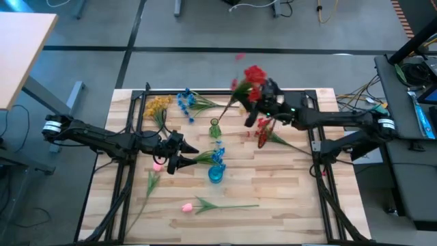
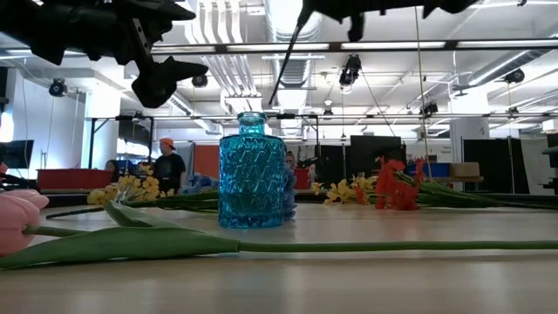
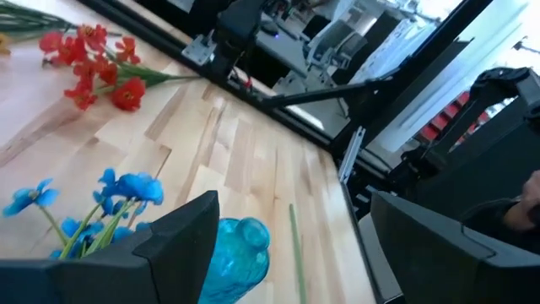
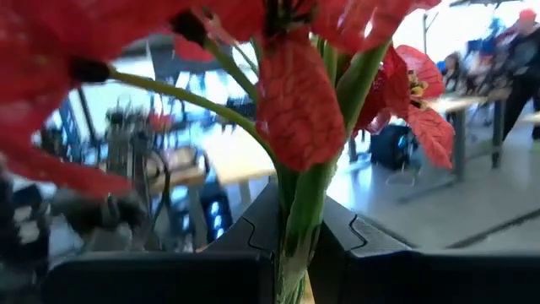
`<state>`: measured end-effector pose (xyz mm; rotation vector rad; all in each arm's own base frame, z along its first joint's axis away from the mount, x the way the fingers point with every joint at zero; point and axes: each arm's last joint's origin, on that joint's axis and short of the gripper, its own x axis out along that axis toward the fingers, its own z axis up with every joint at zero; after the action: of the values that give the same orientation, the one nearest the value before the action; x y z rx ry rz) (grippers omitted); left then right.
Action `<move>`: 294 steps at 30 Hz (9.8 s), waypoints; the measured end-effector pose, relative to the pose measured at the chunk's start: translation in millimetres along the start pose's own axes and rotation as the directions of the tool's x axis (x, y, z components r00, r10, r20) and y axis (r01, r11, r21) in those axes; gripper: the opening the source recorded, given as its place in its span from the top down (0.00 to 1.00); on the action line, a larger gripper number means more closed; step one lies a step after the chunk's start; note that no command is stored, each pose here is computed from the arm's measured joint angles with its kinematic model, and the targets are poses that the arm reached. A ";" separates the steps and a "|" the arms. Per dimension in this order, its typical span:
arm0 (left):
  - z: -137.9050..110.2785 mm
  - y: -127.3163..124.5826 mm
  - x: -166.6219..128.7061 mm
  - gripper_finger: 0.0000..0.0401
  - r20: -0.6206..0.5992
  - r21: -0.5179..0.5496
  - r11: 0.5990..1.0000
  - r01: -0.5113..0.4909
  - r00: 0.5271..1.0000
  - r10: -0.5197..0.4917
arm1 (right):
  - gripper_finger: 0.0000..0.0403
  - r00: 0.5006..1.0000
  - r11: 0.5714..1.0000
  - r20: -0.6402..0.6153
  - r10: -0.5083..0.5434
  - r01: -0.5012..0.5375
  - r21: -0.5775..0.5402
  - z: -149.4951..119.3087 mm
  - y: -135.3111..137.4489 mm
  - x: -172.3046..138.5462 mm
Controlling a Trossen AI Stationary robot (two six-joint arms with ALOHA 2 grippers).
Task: Sort flowers into vase by color
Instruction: Put the bottom red flowers into the green vase, then put the left yellow flowers into the blue vase
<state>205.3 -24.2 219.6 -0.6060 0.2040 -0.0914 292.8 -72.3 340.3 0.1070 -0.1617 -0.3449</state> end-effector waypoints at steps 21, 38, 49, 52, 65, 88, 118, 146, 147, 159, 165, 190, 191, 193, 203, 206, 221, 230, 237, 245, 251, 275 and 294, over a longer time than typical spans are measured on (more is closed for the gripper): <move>18.1 -14.3 -34.7 0.27 0.097 -0.051 0.996 0.073 0.993 -0.068 | 0.93 0.994 0.991 -0.103 -0.025 0.011 -0.132 -20.5 1.8 41.1; 19.5 -15.3 -37.3 0.27 0.108 -0.049 0.996 0.080 0.991 -0.075 | 0.93 0.982 0.987 -0.187 -0.036 0.006 -0.159 -52.5 -0.3 54.3; 19.5 -15.3 -37.2 0.27 0.107 -0.048 0.996 0.080 0.991 -0.074 | 0.93 0.969 0.989 -0.242 -0.044 0.008 -0.147 -76.0 -2.2 63.0; 19.4 -15.2 -37.2 0.27 0.107 -0.048 0.996 0.079 0.992 -0.074 | 0.93 0.968 0.990 -0.245 -0.044 0.010 -0.141 -77.4 -2.3 63.5; 19.4 -15.2 -37.2 0.27 0.106 -0.048 0.996 0.079 0.992 -0.073 | 0.77 0.966 0.995 -0.255 -0.044 0.019 -0.100 -77.7 -2.7 63.0; 12.6 -7.8 -36.3 0.27 0.067 -0.110 0.993 -0.040 0.997 0.047 | 0.23 0.889 0.994 -0.451 -0.076 0.034 -0.099 -65.6 -4.3 37.7; -12.5 82.4 -66.4 0.31 -0.161 -0.477 0.311 -0.822 0.429 0.889 | 0.18 0.824 0.997 -0.565 -0.035 -0.012 -0.079 -37.3 13.2 -2.6; 8.3 148.1 -26.6 0.32 -0.527 -0.199 -0.218 -0.956 -0.083 0.846 | 0.18 0.748 0.990 -0.658 0.092 -0.142 -0.023 -39.6 29.7 -18.0; 7.4 150.4 -26.6 0.32 -0.532 -0.191 -0.225 -0.956 -0.092 0.842 | 0.18 0.748 0.990 -0.658 0.090 -0.141 -0.025 -38.9 29.5 -18.8; 2.3 168.3 -22.1 0.32 -0.536 -0.168 -0.234 -0.958 -0.111 0.837 | 0.18 0.782 0.989 -0.614 0.105 -0.148 -0.021 -20.2 29.9 -30.2; 2.5 169.2 -21.5 0.39 -0.536 -0.175 -0.232 -0.957 -0.105 0.838 | 0.18 0.784 0.989 -0.611 0.105 -0.146 -0.018 -18.4 29.7 -31.6; 2.4 170.3 -22.1 0.99 -0.524 -0.141 -0.220 -0.965 -0.116 0.844 | 0.18 0.782 0.990 -0.615 0.104 -0.140 -0.010 -18.8 29.7 -31.8; 2.4 170.3 -22.2 0.99 -0.523 -0.138 -0.219 -0.966 -0.117 0.844 | 0.18 0.782 0.990 -0.615 0.104 -0.139 -0.009 -18.8 29.7 -31.8; 2.5 169.7 -22.9 0.99 -0.525 -0.131 -0.219 -0.967 -0.120 0.843 | 0.18 0.782 0.990 -0.615 0.104 -0.138 -0.008 -18.8 29.6 -31.8; 23.0 141.7 -32.9 0.99 -0.437 -0.185 -0.121 -0.975 -0.029 0.899 | 0.19 0.781 0.990 -0.616 0.103 -0.138 -0.008 -19.0 29.6 -31.8; 35.0 125.6 -40.4 0.99 -0.358 -0.238 -0.065 -0.969 0.026 0.933 | 0.19 0.781 0.990 -0.615 0.103 -0.138 -0.009 -18.9 29.6 -31.8; 91.0 46.0 -89.5 1.00 0.165 -0.373 0.343 -0.862 0.302 0.939 | 0.19 0.782 0.990 -0.615 0.103 -0.138 -0.009 -18.9 29.6 -31.7; 110.6 -11.0 -96.9 1.00 0.505 -0.255 0.565 -0.784 0.390 0.770 | 0.19 0.782 0.990 -0.615 0.104 -0.138 -0.009 -18.9 29.7 -31.7; 117.1 -52.5 -88.5 1.00 0.619 0.025 0.711 -0.703 0.570 0.541 | 0.19 0.782 0.991 -0.615 0.104 -0.135 -0.005 -19.0 29.7 -31.7; 109.2 -96.4 -71.5 1.00 0.662 0.266 0.790 -0.552 0.700 0.267 | 0.19 0.782 0.991 -0.615 0.103 -0.134 -0.004 -19.0 29.6 -31.7; 88.2 -121.0 -52.9 1.00 0.550 0.507 0.788 -0.349 0.835 0.016 | 0.19 0.782 0.991 -0.615 0.103 -0.134 -0.004 -19.0 29.7 -31.7; -41.9 -78.4 98.2 1.00 0.519 0.574 0.809 -0.129 0.821 -0.237 | 0.19 0.765 0.992 -0.634 0.110 -0.126 0.021 -19.1 32.4 -36.0; -41.8 -31.5 98.3 1.00 0.509 0.556 0.797 -0.236 0.854 -0.102 | 0.19 0.759 0.987 -0.635 0.147 -0.155 0.044 -19.6 43.8 -39.2</move>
<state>291.3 -87.4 188.0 0.0429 -0.3327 0.0844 274.2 -16.3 321.3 0.1945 0.5120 -0.1301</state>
